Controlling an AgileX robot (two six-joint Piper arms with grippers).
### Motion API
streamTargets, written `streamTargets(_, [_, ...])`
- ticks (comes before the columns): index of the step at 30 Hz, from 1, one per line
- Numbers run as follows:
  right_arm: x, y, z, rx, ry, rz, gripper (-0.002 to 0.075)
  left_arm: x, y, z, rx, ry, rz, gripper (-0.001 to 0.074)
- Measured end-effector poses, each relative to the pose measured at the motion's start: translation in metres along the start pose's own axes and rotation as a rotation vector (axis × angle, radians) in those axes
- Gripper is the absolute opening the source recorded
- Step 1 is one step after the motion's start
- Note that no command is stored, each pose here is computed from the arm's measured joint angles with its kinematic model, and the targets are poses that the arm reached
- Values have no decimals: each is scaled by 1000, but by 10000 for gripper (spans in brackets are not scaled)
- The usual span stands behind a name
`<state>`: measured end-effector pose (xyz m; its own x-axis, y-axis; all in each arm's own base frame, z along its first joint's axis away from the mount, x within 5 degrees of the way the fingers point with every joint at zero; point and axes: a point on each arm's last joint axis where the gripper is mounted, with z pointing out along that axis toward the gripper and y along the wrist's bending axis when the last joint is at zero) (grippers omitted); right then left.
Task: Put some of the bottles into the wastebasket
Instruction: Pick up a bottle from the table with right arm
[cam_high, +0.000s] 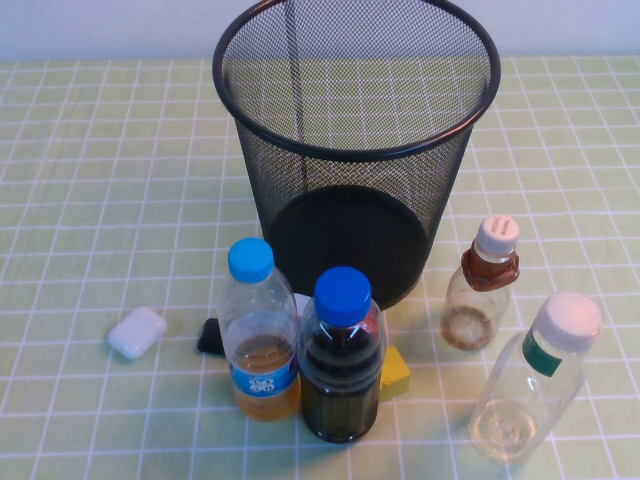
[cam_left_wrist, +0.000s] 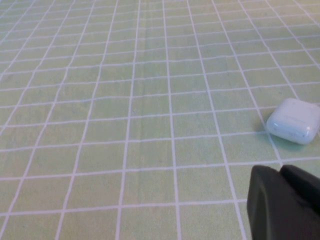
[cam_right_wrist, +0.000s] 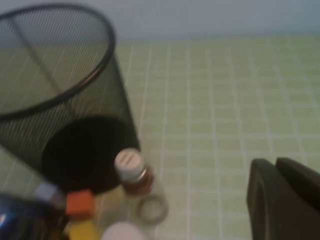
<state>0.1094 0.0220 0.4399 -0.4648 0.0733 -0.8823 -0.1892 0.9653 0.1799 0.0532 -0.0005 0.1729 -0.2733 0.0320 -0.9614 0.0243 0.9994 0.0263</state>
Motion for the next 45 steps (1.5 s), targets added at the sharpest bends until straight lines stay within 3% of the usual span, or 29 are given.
streamTargets(4, [-18, 9, 30, -78, 300, -56, -1, 0, 0, 0, 0, 0, 0, 1])
streamTargets(7, [-25, 16, 52, -67, 423, -85, 7, 0, 0, 0, 0, 0, 0, 2])
streamTargets(11, [-20, 37, 80, -58, 510, -136, 95, 0, 0, 0, 0, 0, 0, 1])
streamTargets(15, [-10, 63, 93, -96, 570, -171, 297, 0, 0, 0, 0, 0, 0, 1])
streamTargets(19, [-5, 77, 90, -135, 588, -163, 603, 0, 0, 0, 0, 0, 0, 1])
streamTargets(21, [-4, 78, 90, -133, 589, -153, 662, 0, 0, 0, 0, 0, 0, 1])
streamTargets(33, [50, 59, 122, 25, 725, -177, 662, 0, 0, 0, 0, 0, 0, 2])
streamTargets(45, [47, 65, 137, -17, 630, -163, 652, 0, 0, 0, 0, 0, 0, 1])
